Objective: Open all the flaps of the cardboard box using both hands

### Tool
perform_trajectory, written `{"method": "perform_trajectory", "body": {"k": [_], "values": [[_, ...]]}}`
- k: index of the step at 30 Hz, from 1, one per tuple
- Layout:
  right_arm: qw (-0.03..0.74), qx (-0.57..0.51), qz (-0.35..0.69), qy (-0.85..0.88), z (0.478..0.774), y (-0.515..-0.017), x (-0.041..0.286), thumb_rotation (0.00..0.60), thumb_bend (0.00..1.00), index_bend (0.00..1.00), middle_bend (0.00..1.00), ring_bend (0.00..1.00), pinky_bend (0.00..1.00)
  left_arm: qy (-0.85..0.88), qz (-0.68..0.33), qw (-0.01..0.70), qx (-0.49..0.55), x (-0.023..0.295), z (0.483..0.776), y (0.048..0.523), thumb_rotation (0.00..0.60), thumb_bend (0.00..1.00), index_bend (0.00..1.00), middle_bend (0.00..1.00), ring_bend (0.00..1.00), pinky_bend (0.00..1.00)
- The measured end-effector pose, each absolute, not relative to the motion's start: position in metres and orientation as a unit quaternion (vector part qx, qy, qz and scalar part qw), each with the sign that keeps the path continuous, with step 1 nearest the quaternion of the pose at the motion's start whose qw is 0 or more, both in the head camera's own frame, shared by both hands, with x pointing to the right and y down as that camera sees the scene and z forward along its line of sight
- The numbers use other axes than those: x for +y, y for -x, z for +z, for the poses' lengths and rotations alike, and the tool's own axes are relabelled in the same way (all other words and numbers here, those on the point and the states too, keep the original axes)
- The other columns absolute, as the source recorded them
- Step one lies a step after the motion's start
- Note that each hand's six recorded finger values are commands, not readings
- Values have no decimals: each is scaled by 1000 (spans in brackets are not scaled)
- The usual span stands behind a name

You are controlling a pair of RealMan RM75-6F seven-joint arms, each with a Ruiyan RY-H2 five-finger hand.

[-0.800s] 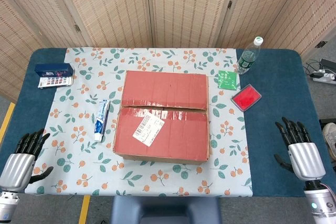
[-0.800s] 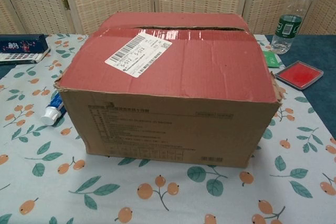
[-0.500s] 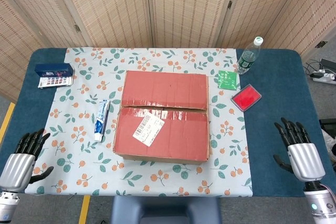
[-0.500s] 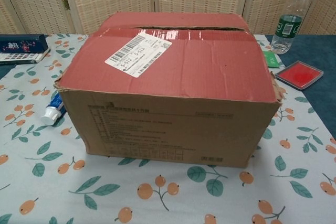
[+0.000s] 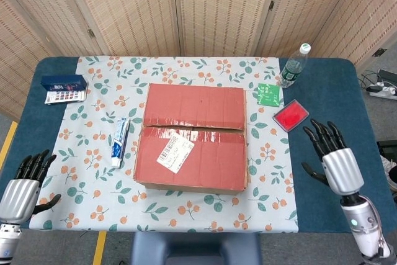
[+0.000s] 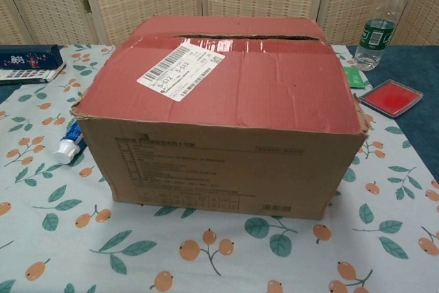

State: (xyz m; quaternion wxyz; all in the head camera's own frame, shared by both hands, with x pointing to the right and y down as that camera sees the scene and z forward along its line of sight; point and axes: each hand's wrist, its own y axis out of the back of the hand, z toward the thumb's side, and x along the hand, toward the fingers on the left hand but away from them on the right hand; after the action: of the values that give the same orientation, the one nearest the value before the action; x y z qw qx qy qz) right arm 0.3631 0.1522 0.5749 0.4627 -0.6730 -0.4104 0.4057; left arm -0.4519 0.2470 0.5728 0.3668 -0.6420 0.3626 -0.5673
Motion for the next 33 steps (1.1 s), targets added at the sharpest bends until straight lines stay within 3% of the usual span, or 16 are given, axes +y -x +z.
{"method": "perform_trajectory", "body": {"k": [12,33], "values": [[379,-443,352,732,602,-312,97,600,302,18,26,101,0,633,-575,357,375,242,572,461,600,259,0,0,0,0],[325,-453,317,767,639,-252,76,600,302,34,28,101,0,625,-565,349,411,240,552,477,600,259,0,0,0,0]]}}
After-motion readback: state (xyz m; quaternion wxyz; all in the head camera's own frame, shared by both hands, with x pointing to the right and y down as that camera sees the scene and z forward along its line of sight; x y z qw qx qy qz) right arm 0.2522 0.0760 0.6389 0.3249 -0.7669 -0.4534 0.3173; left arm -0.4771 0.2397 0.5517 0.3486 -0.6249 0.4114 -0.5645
